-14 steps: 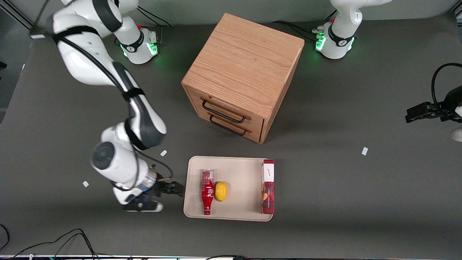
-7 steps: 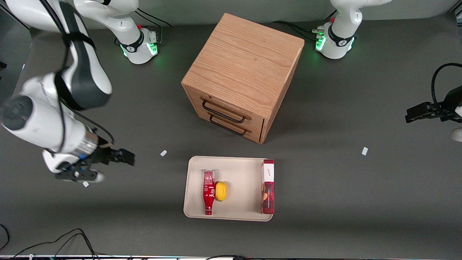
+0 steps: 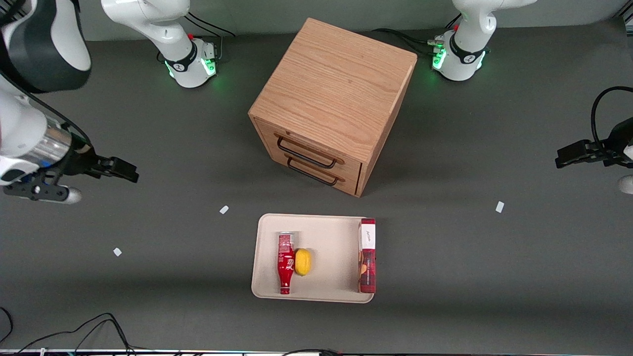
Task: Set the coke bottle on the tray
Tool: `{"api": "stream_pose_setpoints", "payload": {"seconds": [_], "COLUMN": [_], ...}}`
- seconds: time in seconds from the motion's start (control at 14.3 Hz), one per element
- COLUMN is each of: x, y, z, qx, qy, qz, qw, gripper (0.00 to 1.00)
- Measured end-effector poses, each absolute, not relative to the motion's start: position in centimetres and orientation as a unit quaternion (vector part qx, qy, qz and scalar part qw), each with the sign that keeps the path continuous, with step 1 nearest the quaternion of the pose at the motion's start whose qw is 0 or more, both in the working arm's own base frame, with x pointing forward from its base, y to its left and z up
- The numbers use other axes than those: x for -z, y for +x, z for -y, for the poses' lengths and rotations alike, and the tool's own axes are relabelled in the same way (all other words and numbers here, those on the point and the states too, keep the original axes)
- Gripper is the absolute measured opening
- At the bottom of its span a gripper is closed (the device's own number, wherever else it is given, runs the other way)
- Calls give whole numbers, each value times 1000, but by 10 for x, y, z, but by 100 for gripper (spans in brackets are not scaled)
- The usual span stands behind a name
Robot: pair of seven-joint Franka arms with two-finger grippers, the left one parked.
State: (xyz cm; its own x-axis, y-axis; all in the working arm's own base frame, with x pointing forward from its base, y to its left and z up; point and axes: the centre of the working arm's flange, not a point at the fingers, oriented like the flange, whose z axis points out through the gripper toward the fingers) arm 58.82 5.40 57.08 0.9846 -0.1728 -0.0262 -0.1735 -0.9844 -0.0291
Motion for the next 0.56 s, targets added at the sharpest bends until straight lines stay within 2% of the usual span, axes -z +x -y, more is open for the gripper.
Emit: {"api": "stream_pose_setpoints", "payload": {"seconds": [0.35,0.56], "x": [-613,-608], "y": [562,560], "z": [-45,-39], "qx": [17,12], "qy": [-996,-995], "qz": [-91,-96], "qw": [17,16], "gripper": [100,100]}}
